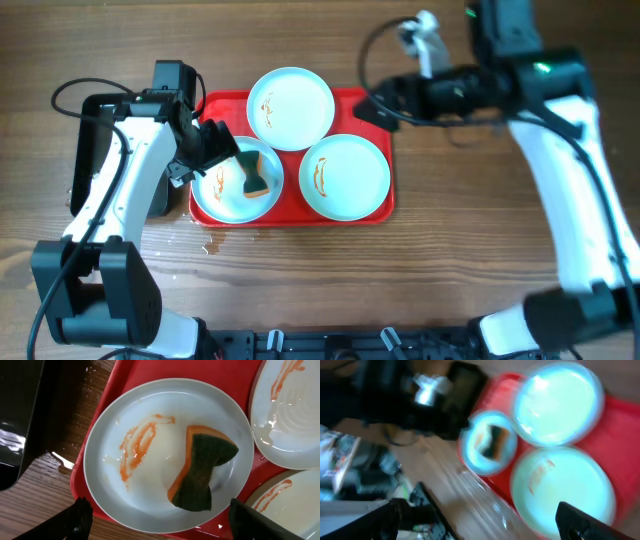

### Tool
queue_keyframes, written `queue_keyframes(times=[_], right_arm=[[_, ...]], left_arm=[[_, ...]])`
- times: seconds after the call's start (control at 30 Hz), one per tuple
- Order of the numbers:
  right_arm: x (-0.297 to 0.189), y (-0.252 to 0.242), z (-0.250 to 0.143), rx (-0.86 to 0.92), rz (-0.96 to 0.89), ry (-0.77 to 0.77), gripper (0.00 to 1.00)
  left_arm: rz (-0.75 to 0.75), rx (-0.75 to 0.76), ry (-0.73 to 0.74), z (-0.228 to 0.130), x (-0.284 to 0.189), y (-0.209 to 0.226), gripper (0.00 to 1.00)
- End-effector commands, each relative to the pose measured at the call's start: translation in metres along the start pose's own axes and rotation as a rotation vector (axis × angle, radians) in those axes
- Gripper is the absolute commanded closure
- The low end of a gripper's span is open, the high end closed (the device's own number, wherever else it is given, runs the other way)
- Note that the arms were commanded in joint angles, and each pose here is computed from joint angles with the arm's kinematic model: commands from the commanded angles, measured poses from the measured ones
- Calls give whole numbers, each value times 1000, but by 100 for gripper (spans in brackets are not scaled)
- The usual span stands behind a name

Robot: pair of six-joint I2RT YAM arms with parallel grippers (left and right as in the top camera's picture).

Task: Clean dirty plates on tray and stack at the side
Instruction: 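Reach the right gripper to the front-left plate rim and grasp it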

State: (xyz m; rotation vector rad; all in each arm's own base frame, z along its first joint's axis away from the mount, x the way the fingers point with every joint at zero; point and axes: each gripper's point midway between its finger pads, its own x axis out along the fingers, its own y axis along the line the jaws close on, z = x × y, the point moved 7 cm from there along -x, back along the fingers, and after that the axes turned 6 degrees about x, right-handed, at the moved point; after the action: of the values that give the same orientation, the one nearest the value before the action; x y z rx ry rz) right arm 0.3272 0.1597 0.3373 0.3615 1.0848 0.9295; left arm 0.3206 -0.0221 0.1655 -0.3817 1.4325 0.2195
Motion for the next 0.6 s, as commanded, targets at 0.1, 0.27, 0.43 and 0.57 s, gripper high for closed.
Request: queue_keyframes(times=[0.1,0.27,0.43,0.57], right_arm=[[102,-29,9,104,-92,129,37],[187,-52,-6,118,-278,192,34],[248,-75,-35,156,-377,280,43],[270,-82,-43,143,-373,296,51]], left_arm=[[42,-11,-8,2,1,7,16],[96,-12,-13,1,1,13,16],[133,-11,-21,2,0,18,14],[143,-42,-7,2,-1,28,15]])
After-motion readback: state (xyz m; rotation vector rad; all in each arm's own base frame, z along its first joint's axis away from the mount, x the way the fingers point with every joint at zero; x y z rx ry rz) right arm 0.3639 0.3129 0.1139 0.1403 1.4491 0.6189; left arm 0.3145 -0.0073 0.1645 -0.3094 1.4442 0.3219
